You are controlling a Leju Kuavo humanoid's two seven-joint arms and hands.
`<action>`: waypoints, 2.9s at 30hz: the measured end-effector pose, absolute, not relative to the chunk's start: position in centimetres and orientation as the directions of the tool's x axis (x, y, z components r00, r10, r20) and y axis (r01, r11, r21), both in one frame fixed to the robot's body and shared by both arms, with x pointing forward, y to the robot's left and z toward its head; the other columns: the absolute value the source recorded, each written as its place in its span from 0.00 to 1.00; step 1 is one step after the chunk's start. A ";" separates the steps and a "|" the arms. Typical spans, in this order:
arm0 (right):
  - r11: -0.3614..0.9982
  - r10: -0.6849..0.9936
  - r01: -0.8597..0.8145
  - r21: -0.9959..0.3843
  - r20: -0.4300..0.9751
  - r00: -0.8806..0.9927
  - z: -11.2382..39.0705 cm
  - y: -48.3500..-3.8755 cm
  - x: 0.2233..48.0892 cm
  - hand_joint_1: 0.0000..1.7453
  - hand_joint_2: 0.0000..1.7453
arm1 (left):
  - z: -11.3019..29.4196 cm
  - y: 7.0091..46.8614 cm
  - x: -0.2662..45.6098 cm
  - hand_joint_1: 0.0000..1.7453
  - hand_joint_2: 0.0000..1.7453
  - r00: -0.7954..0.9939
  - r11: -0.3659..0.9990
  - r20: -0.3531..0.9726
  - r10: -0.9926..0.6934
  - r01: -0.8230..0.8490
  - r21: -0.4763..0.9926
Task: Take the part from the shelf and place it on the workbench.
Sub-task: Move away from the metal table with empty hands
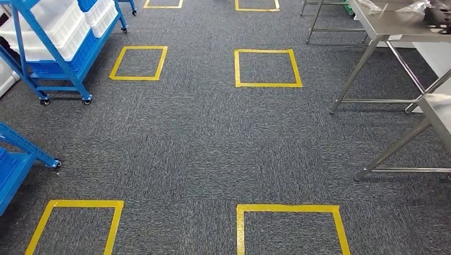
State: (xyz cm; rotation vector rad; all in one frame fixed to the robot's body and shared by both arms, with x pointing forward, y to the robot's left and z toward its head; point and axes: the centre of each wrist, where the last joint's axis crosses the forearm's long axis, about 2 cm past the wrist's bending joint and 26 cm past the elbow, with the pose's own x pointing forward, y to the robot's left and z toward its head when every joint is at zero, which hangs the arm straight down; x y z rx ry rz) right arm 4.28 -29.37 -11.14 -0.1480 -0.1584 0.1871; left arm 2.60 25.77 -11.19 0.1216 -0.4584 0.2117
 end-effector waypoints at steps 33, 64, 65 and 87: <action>0.981 0.112 -0.087 -0.173 0.141 0.984 -11.1 -30.1 4.5 0.00 0.00 | -11.2 26.3 3.1 0.00 0.00 0.871 0.984 0.478 0.110 -0.163 0.069; 0.978 0.131 -0.107 -0.180 0.124 0.984 -11.1 -30.3 4.7 0.00 0.00 | -11.2 26.3 2.6 0.00 0.00 0.861 0.983 0.494 0.123 -0.173 0.057; 0.978 0.131 -0.108 -0.180 0.124 0.984 -11.1 -30.4 4.7 0.00 0.00 | -11.2 26.3 2.7 0.00 0.00 0.861 0.983 0.494 0.123 -0.173 0.056; 0.977 0.099 -0.084 -0.198 0.066 0.993 -11.2 -30.6 3.7 0.00 0.00 | -11.2 26.3 2.4 0.00 0.00 0.855 0.986 0.506 0.112 -0.161 0.053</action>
